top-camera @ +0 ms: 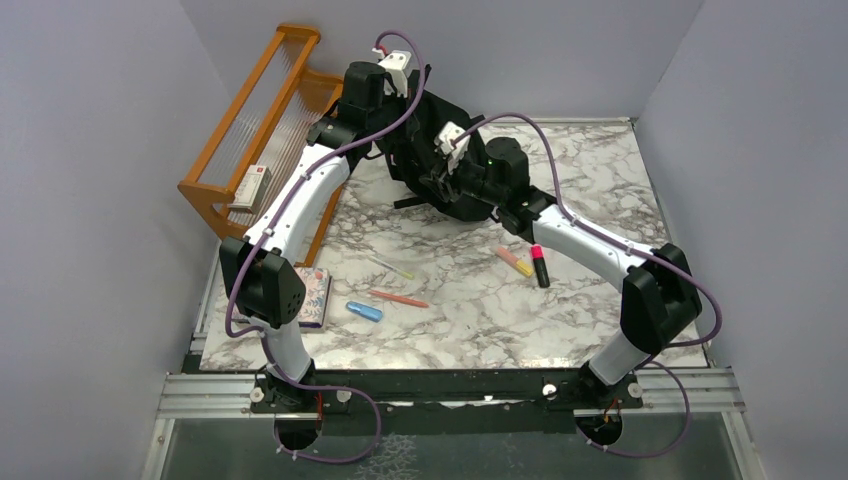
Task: Pack the student bag
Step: Unzip the student bag at the center of the board.
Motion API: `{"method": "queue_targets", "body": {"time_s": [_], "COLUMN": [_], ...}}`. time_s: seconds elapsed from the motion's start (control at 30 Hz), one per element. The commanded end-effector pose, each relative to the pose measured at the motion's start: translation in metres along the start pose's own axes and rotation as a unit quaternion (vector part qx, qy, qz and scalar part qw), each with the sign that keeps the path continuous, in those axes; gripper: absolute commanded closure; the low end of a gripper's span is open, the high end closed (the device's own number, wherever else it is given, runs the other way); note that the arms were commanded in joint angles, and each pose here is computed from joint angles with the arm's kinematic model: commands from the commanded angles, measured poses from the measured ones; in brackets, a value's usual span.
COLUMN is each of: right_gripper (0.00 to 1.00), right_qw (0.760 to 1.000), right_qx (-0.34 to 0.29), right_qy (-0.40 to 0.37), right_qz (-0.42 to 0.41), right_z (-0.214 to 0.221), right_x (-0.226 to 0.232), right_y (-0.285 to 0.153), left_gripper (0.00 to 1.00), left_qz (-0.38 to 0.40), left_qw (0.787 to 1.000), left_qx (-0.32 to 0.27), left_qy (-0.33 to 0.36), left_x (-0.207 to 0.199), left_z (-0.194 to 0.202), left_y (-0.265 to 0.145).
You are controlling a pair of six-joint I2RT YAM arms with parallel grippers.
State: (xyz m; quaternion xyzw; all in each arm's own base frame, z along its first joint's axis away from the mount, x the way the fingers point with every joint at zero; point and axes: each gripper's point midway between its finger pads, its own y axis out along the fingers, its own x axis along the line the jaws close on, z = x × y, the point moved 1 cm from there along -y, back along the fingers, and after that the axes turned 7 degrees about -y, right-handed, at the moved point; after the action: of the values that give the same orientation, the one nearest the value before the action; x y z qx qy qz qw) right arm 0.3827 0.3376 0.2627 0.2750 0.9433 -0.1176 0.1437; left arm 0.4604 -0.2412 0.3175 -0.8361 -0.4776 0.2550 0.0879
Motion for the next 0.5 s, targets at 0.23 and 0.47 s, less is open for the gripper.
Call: {"method": "queue_targets", "body": {"time_s": [0.23, 0.47], "right_gripper": [0.99, 0.99], "right_qw": [1.0, 1.0], "right_qx": [0.0, -0.009], "right_qy": [-0.008, -0.008], "right_qz": [-0.004, -0.006], "right_z": [-0.001, -0.01], "right_x": [0.005, 0.007], "right_y": [-0.007, -0.015], "left_gripper": [1.0, 1.0], "left_qz": [0.021, 0.01], "left_qw": [1.0, 1.0], "left_qx": [-0.008, -0.007], "left_qy": [0.007, 0.011], "left_x": [-0.011, -0.004], "left_z": [-0.007, -0.005], "left_y": [-0.002, -0.001]}}
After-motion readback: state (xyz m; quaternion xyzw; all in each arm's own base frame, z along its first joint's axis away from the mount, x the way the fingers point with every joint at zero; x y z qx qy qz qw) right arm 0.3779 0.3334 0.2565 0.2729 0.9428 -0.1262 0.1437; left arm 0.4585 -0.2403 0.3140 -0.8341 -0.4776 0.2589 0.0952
